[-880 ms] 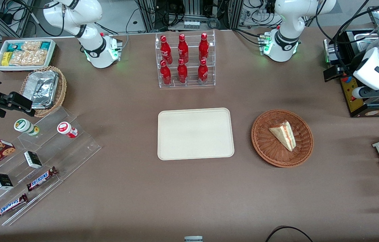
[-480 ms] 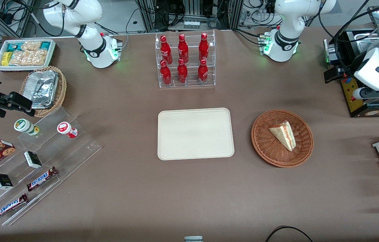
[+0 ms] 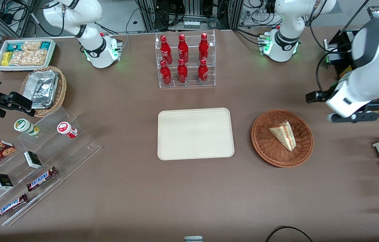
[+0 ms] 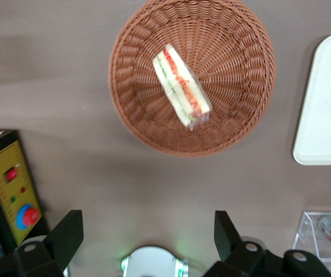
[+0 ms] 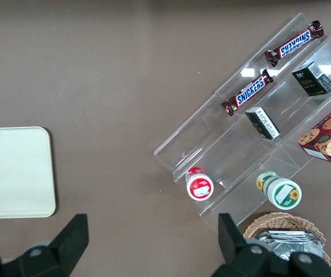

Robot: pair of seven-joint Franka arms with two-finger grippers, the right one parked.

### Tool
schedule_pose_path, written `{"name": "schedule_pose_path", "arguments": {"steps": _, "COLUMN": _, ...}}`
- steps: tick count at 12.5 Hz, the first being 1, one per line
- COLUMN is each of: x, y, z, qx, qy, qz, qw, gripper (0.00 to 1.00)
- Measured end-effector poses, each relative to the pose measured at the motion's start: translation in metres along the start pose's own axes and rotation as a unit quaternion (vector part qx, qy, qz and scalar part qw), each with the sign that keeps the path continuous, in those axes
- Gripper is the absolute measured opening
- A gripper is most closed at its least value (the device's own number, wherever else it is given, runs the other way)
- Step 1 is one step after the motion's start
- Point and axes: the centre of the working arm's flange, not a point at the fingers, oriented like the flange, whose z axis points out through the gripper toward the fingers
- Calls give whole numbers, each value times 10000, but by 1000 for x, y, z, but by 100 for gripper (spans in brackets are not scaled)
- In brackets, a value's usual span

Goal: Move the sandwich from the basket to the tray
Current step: 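Move the left gripper down over the wrapped sandwich in the wicker basket, then close the left gripper on the wrapped sandwich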

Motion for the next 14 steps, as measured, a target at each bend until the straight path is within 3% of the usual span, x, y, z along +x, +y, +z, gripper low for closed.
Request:
{"name": "schedule_pose_path", "arguments": {"steps": 3, "x": 10, "y": 13, "z": 62, "qx": -11, "qy": 179, "qz": 104, "qw": 9998, "gripper": 100}}
{"name": "schedule_pose_path", "arguments": {"steps": 6, "x": 16, "y": 16, "z": 111, "qx": -81, "qy": 574, "qz": 98, "qw": 9983, "gripper": 100}}
{"name": "schedule_pose_path", "arguments": {"steps": 8, "x": 15, "y": 17, "z": 144, "qx": -163, "qy": 853, "qz": -178, "qw": 9961, "gripper": 100}}
{"name": "schedule_pose_path", "arguments": {"steps": 10, "x": 13, "y": 20, "z": 159, "qx": -240, "qy": 925, "qz": -714, "qw": 9929, "gripper": 100}}
{"name": "schedule_pose_path", "arguments": {"steps": 12, "x": 14, "y": 32, "z": 162, "qx": -345, "qy": 984, "qz": -1505, "qw": 9831, "gripper": 100}}
{"name": "schedule_pose_path", "arguments": {"steps": 14, "x": 17, "y": 47, "z": 169, "qx": -467, "qy": 1022, "qz": -2314, "qw": 9663, "gripper": 100}}
